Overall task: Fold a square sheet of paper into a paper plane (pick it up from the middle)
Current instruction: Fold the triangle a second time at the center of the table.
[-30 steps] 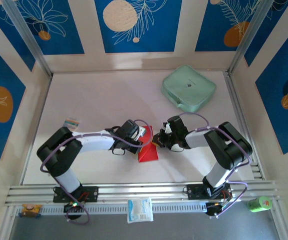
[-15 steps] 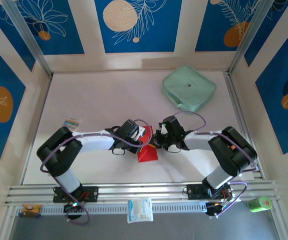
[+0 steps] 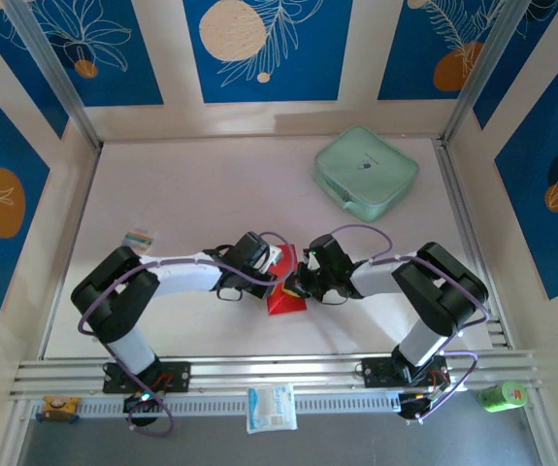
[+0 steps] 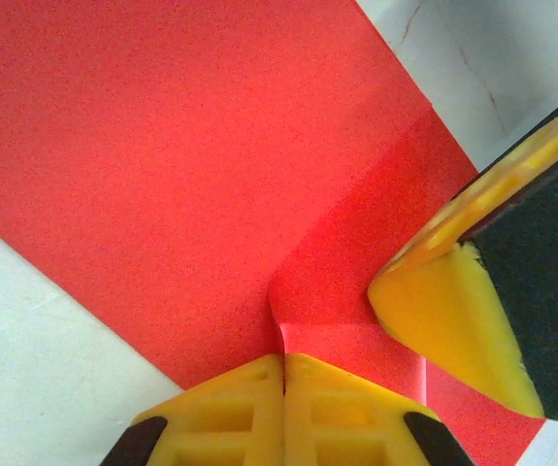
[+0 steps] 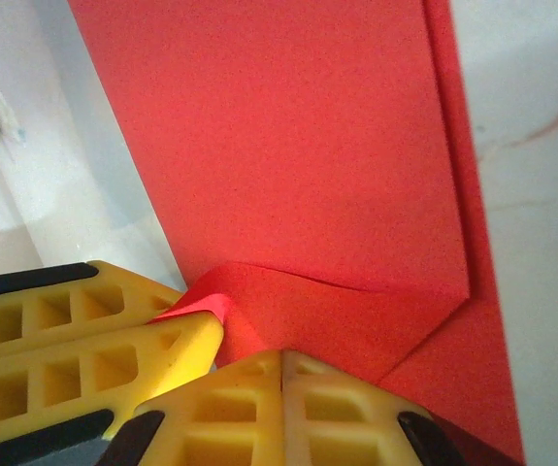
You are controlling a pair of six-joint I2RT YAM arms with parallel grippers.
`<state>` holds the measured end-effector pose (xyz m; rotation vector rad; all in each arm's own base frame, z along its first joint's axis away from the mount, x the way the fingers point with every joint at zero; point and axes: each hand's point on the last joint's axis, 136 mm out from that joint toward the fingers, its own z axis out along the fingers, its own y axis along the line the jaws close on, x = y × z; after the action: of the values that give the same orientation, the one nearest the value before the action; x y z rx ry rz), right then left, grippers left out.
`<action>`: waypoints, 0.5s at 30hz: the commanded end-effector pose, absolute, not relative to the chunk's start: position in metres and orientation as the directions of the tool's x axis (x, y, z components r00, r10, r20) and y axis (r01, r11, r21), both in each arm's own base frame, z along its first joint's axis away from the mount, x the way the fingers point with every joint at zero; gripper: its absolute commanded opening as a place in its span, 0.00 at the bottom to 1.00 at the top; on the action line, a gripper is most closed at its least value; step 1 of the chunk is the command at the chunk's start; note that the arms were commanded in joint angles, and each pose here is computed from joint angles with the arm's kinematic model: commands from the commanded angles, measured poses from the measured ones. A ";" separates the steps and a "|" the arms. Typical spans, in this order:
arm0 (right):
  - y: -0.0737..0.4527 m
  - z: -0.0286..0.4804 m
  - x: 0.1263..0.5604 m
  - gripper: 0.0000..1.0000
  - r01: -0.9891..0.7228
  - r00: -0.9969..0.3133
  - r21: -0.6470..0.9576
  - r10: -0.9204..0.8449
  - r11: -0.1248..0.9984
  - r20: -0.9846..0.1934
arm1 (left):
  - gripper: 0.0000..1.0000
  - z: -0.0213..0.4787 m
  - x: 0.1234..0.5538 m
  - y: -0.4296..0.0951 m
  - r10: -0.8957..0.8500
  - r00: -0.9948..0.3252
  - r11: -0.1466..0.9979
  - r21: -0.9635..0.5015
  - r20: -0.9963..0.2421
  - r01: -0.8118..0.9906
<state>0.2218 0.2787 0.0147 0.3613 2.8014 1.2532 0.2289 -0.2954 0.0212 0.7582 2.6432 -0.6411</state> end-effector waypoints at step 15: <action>0.263 -0.009 0.216 0.02 0.287 -0.949 0.676 0.296 0.679 0.106 | 0.27 0.098 0.225 -0.296 0.223 -0.873 0.758 -0.486 -0.434 0.435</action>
<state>0.2243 0.2791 0.0149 0.3913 2.7932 1.2605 0.2334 -0.2951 0.0880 0.5563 2.5832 -0.7446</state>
